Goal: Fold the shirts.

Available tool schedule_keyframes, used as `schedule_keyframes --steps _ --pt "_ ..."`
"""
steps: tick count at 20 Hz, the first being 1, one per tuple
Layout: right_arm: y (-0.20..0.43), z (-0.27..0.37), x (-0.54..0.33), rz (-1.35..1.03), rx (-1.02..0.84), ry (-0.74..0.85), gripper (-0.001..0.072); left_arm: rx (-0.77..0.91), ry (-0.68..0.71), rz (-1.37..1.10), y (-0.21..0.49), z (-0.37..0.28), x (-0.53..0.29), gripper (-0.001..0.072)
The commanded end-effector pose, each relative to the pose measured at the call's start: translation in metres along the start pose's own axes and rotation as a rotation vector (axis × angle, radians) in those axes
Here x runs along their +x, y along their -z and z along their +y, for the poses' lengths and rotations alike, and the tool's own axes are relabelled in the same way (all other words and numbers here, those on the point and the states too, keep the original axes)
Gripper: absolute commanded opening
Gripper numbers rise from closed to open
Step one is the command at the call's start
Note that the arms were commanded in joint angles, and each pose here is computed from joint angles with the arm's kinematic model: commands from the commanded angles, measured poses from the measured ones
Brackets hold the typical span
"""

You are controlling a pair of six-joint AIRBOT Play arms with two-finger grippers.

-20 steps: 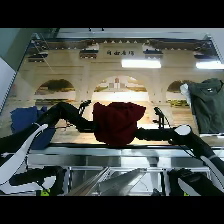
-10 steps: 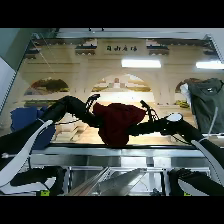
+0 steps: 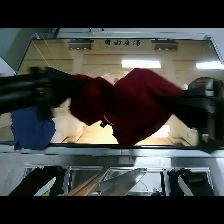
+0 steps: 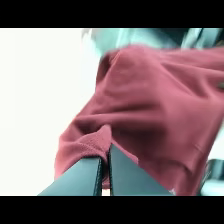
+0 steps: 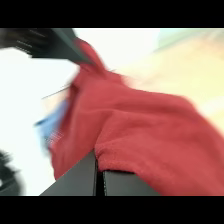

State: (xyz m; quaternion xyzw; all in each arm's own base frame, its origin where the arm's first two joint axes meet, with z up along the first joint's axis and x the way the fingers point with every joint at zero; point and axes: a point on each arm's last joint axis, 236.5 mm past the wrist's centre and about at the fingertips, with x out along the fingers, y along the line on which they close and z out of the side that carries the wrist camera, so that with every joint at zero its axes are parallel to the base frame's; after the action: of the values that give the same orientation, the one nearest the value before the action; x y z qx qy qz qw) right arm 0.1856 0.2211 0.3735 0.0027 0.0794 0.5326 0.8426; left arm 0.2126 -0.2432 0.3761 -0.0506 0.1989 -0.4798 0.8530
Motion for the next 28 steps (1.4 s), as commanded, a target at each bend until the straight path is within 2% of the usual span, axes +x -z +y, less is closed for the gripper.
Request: schedule_keyframes --steps 1,4,7,13,16,18,19,20,21,22,26,28 --pt "-0.049 0.024 -0.051 -0.085 -0.146 0.207 0.0019 0.055 -0.033 -0.231 -0.049 -0.051 -0.086 0.002" --pt "-0.021 0.008 -0.035 0.005 -0.04 0.171 0.0019 -0.063 -0.177 -0.165 -0.022 -0.006 -0.076 0.002" --pt "0.03 -0.049 0.002 0.131 0.141 0.151 0.002 -0.193 -0.314 0.038 0.041 0.068 -0.02 0.002" --pt "0.21 -0.163 0.105 0.44 0.535 0.09 0.0021 -0.389 -0.422 0.491 0.206 0.202 0.1 0.002" --pt "0.301 -0.189 0.154 0.544 0.685 0.048 0.0026 -0.499 -0.38 0.6 0.255 0.25 0.13 0.002" --pt "0.338 -0.2 0.167 0.56 0.795 0.046 0.0037 -0.585 -0.334 0.624 0.271 0.274 0.141 0.002" --pt "0.347 -0.206 0.166 0.564 0.83 0.05 0.0245 -0.612 -0.333 0.646 0.279 0.289 0.141 0.002" --pt "0.349 -0.212 0.162 0.56 0.844 0.062 0.0493 -0.636 -0.335 0.673 0.286 0.3 0.138 0.0024" --pt "0.345 -0.218 0.156 0.544 0.856 0.073 0.0559 -0.653 -0.324 0.702 0.291 0.309 0.134 0.0298" --pt "0.335 -0.225 0.145 0.524 0.867 0.085 0.0559 -0.685 -0.317 0.727 0.293 0.316 0.129 0.0672" --pt "0.275 -0.238 0.071 0.449 0.885 0.127 0.0555 -0.729 -0.273 0.785 0.282 0.326 0.111 0.0669" --pt "0.273 -0.24 0.02 0.493 0.925 0.243 0.0554 -0.734 -0.219 0.804 0.274 0.307 0.111 0.0669"
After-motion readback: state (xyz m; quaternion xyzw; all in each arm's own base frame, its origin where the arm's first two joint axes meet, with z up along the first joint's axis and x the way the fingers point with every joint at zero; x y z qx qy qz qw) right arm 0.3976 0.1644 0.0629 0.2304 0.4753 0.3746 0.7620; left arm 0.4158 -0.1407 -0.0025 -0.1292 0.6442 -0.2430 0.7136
